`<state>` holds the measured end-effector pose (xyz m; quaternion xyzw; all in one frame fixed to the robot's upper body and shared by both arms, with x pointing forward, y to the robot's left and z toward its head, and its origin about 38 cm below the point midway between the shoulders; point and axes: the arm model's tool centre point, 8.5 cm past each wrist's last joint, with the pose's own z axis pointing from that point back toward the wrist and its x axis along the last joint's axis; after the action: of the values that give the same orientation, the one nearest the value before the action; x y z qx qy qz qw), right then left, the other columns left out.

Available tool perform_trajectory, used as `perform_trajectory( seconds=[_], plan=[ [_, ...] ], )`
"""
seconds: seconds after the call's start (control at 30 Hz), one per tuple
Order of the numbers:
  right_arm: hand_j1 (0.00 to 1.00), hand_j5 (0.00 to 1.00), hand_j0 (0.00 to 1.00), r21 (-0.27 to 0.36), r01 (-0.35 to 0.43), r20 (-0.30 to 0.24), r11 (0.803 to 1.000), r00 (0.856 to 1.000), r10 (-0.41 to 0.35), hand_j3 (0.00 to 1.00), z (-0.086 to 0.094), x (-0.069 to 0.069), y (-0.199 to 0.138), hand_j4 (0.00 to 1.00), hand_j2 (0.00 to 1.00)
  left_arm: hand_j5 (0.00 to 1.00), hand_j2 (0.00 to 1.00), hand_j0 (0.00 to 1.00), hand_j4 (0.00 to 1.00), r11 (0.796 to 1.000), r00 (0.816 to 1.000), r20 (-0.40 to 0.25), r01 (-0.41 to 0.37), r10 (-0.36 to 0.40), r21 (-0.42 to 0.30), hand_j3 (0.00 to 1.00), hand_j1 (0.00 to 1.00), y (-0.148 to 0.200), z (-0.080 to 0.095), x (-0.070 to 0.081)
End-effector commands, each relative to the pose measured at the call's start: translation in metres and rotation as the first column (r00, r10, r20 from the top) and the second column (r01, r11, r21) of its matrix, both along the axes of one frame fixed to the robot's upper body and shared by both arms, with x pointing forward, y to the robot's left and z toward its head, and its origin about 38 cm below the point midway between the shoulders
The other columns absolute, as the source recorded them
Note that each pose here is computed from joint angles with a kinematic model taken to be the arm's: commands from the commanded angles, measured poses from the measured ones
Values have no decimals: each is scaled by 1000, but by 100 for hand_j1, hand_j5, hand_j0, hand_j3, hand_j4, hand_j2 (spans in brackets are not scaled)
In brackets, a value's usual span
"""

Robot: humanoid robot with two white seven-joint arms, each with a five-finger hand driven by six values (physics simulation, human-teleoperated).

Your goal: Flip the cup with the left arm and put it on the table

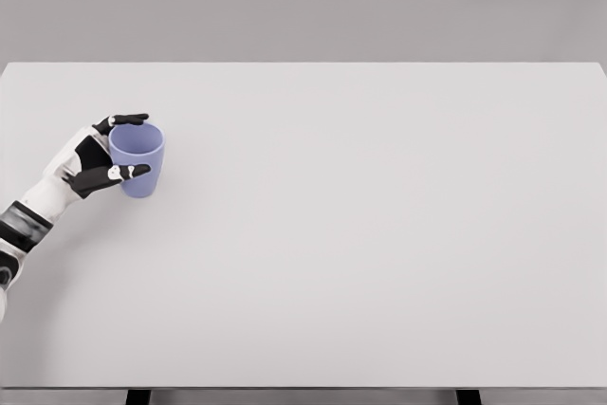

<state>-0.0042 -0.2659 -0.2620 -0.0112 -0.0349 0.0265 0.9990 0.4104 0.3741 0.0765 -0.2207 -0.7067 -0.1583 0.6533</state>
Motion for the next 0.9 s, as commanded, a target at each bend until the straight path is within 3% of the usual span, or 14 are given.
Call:
perform_trajectory(
  seconds=[0.0, 0.1, 0.4, 0.87],
  plan=[
    [100, 100, 100, 1, 0, 0, 1000, 1000, 0, 100, 0, 0, 0, 100, 100, 68, 68, 68, 68, 1000, 1000, -3, -7, 7, -4, 68, 68, 2, -1, 0],
    [100, 100, 100, 1, 0, 0, 1000, 1000, 0, 100, 0, 0, 0, 100, 100, 71, 71, 71, 71, 1000, 1000, -6, -3, 2, -7, 71, 71, -1, -3, 0],
    [100, 100, 100, 1, 0, 0, 1000, 1000, 0, 100, 0, 0, 0, 100, 100, 100, 100, 100, 100, 1000, 998, 55, -5, 5, -2, 100, 100, -1, 2, -2],
    [100, 100, 100, 1, 0, 0, 1000, 1000, 0, 100, 0, 0, 0, 100, 100, 100, 100, 100, 100, 1000, 978, 207, -13, 8, 26, 100, 100, 6, 23, -6]
  ],
)
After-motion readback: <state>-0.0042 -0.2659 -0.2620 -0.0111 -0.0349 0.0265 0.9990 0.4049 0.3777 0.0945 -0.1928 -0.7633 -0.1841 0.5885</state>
